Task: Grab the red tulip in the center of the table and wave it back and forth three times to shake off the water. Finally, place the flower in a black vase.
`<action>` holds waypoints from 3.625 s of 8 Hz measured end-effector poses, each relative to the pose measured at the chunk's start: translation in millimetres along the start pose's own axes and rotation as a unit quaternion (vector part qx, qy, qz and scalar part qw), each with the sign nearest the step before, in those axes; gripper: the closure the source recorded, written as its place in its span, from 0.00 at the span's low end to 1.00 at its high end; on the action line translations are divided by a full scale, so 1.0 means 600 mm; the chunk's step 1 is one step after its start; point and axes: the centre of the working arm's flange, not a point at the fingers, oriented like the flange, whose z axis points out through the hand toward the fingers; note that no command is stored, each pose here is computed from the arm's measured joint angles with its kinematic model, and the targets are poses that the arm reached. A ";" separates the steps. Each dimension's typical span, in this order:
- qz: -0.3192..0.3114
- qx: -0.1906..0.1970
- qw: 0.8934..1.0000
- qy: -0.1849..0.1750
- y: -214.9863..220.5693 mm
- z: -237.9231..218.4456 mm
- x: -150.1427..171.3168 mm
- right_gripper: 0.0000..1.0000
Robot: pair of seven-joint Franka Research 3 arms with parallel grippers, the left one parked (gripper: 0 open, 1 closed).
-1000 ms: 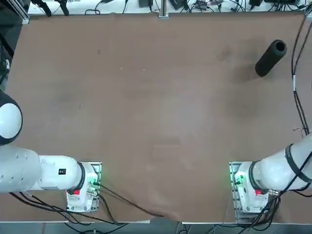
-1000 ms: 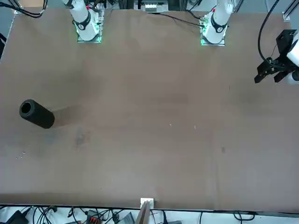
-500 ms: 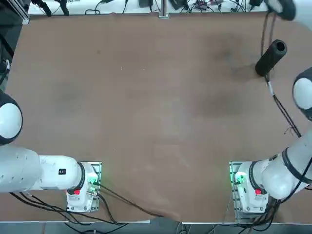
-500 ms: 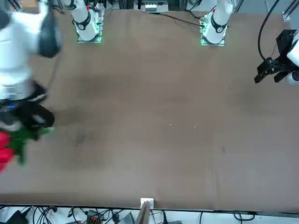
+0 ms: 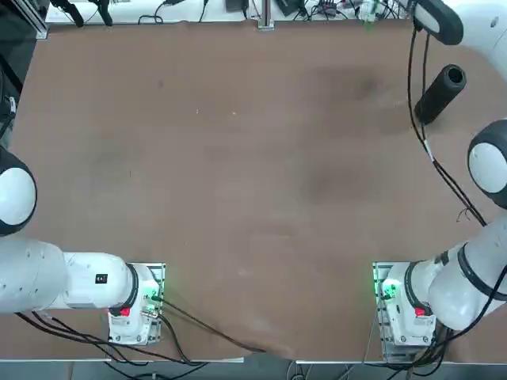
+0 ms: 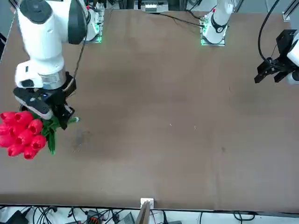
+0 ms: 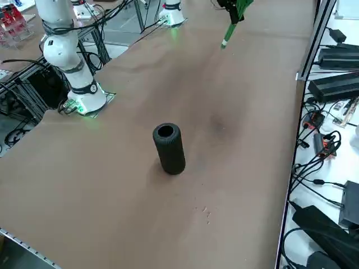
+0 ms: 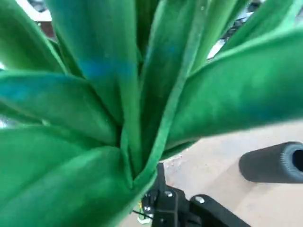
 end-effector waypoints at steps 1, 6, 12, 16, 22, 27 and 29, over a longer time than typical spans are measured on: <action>0.014 -0.021 1.000 0.004 0.073 0.016 0.053 0.89; -0.055 0.018 0.998 -0.012 0.539 0.102 0.257 0.89; -0.102 0.056 0.993 -0.011 0.215 0.032 0.153 0.89; -0.054 0.000 0.999 -0.006 -0.014 -0.052 -0.026 0.89; -0.034 -0.063 0.997 0.000 0.107 -0.008 0.060 0.89; -0.094 0.008 0.995 -0.024 0.487 0.099 0.242 0.89; -0.105 0.032 0.994 -0.029 0.571 0.113 0.256 0.89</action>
